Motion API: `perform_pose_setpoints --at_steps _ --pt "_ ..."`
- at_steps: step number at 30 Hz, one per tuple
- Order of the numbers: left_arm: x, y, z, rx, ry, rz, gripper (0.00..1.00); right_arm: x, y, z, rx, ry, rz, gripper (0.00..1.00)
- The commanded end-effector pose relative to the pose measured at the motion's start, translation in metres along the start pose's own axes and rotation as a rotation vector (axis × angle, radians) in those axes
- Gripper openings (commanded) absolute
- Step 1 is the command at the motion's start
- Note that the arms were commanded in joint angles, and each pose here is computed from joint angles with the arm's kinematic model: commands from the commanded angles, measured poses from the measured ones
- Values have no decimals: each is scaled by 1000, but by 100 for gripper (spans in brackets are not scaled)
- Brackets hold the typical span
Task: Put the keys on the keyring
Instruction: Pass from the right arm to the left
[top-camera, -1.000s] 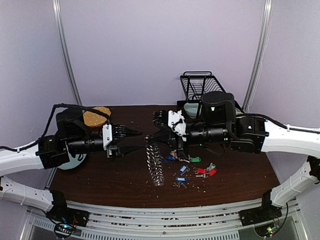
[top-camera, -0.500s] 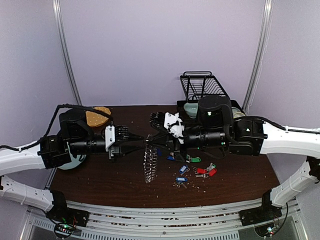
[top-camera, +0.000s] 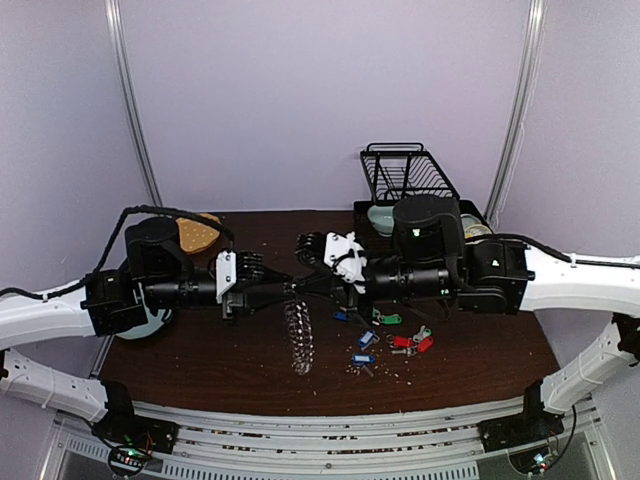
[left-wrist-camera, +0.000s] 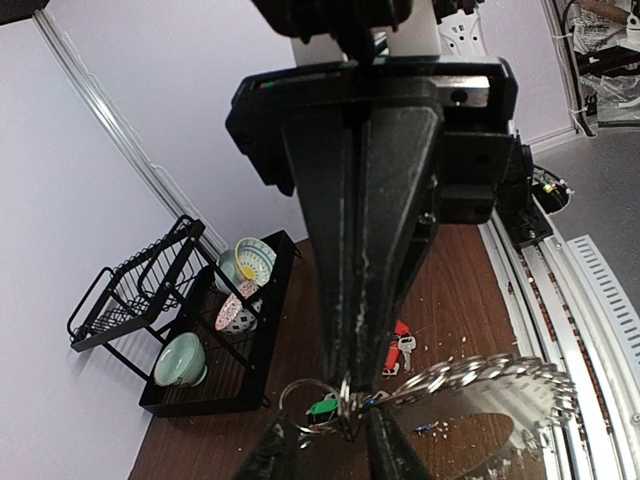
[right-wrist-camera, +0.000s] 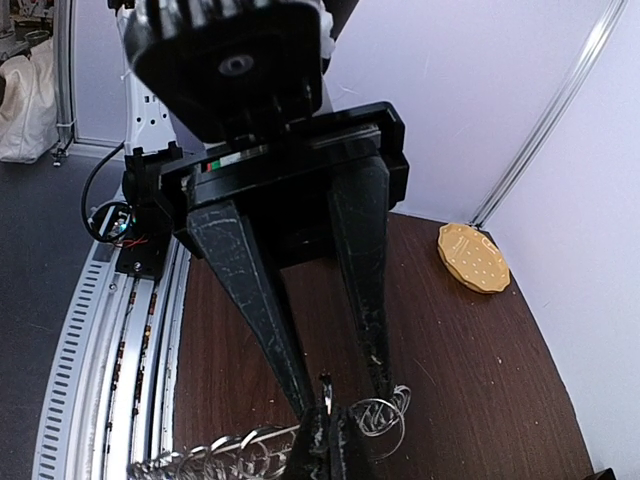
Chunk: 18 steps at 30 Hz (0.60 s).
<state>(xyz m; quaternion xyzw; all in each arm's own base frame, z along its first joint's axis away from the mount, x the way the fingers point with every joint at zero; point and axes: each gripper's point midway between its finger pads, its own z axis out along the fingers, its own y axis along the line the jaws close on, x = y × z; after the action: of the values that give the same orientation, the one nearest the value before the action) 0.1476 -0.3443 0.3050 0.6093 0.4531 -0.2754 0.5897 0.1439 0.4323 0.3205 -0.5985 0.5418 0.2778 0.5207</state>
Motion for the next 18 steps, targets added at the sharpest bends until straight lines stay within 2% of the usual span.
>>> perform_pose_setpoints --at_steps 1,3,7,14,17,18 --pt "-25 6 -5 -17 -97 22 26 -5 0 3 10 -15 -19 0" --pt "-27 6 -6 -21 -105 27 21 -5 -1 3 14 -10 -18 0" --pt "-26 4 -9 -29 -112 39 2 -6 -1 4 7 -18 -20 0" --pt "-15 12 -13 -94 -66 81 0 -9 -2 -1 21 -28 -27 0" --pt "-22 18 -25 -162 -94 138 0 -11 -4 -10 36 -61 -23 19" --pt "-29 18 -31 -170 -123 164 0 -12 -2 -15 35 -83 -31 22"
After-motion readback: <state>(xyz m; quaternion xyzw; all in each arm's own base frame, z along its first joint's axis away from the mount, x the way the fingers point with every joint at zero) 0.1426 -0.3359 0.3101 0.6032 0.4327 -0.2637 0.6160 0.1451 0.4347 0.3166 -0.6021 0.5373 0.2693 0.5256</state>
